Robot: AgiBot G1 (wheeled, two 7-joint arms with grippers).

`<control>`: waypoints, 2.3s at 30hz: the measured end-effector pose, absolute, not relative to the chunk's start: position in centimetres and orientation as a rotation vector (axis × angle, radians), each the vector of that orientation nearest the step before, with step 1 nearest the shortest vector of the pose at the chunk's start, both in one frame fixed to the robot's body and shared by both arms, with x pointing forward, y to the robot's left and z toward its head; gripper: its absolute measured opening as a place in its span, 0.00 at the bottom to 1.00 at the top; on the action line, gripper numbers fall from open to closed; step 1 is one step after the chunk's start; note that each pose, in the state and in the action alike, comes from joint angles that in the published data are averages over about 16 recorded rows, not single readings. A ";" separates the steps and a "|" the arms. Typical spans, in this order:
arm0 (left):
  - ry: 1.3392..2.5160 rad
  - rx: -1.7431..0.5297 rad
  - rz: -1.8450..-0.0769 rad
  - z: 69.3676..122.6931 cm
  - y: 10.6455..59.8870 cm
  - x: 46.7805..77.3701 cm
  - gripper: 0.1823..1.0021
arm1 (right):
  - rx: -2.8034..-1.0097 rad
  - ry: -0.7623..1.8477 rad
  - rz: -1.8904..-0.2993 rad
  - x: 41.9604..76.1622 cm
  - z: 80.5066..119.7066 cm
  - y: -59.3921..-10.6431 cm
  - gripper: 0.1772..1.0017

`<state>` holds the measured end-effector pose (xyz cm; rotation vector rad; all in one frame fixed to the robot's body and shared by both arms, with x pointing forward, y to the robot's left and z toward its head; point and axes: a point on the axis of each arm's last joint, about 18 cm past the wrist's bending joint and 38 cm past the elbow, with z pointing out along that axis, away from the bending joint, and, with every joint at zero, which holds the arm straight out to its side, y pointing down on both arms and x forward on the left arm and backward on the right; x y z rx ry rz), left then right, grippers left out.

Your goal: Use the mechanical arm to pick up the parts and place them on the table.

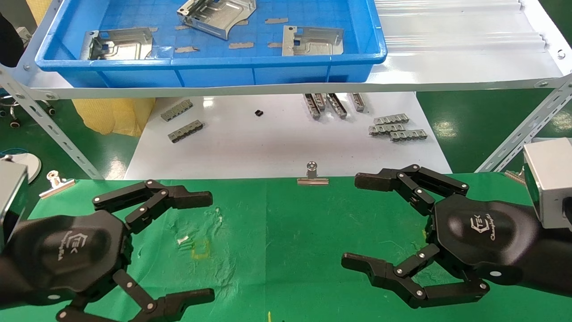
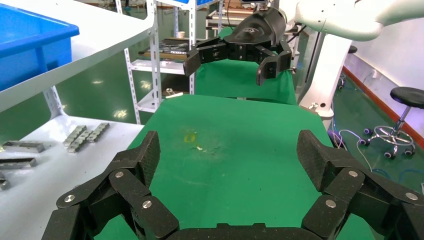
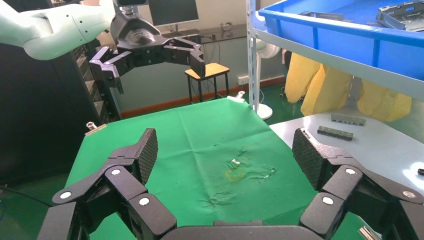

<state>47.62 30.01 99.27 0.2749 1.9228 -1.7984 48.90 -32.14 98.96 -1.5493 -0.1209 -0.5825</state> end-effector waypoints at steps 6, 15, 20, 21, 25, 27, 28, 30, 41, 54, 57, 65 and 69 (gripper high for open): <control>1.923 0.275 -1.798 99.3 30.0 47.6 1.00 | -1.549 -0.121 -0.582 48.9 99.0 -32.1 0.99; 1.923 0.275 -1.798 99.3 30.0 47.6 1.00 | -1.549 -0.121 -0.582 48.9 99.0 -32.1 0.94; 1.923 0.275 -1.798 99.3 30.0 47.6 1.00 | -1.549 -0.121 -0.582 48.9 99.0 -32.1 0.87; 1.923 0.275 -1.798 99.3 30.0 47.6 1.00 | -1.549 -0.121 -0.582 48.9 99.0 -32.1 0.85; 1.923 0.275 -1.798 99.3 30.0 47.6 1.00 | -1.549 -0.121 -0.582 48.9 99.0 -32.1 0.78; 1.923 0.275 -1.798 99.3 30.0 47.6 1.00 | -1.549 -0.121 -0.582 48.9 99.0 -32.1 0.72; 1.922 0.275 -1.798 99.3 30.0 47.6 1.00 | -1.549 -0.121 -0.582 48.9 99.0 -32.1 0.69; 1.917 0.277 -1.793 99.5 30.1 47.6 1.00 | -1.549 -0.121 -0.582 48.9 99.0 -32.1 0.65; 1.799 0.201 -1.657 105.0 30.3 50.5 1.00 | -1.549 -0.121 -0.582 48.9 99.0 -32.1 0.33; 1.544 -0.148 -1.522 120.6 27.9 61.9 1.00 | -1.549 -0.121 -0.582 48.9 99.0 -32.1 0.08; 1.499 -0.254 -1.478 123.3 26.7 64.6 1.00 | -1.549 -0.121 -0.582 48.9 99.0 -32.1 0.06; 1.402 -0.482 -1.344 125.9 25.0 69.4 1.00 | -1.549 -0.121 -0.582 48.9 99.0 -32.1 0.02; 1.386 -0.546 -1.299 125.6 24.7 70.6 0.99 | -1.549 -0.121 -0.582 48.9 99.0 -32.1 0.02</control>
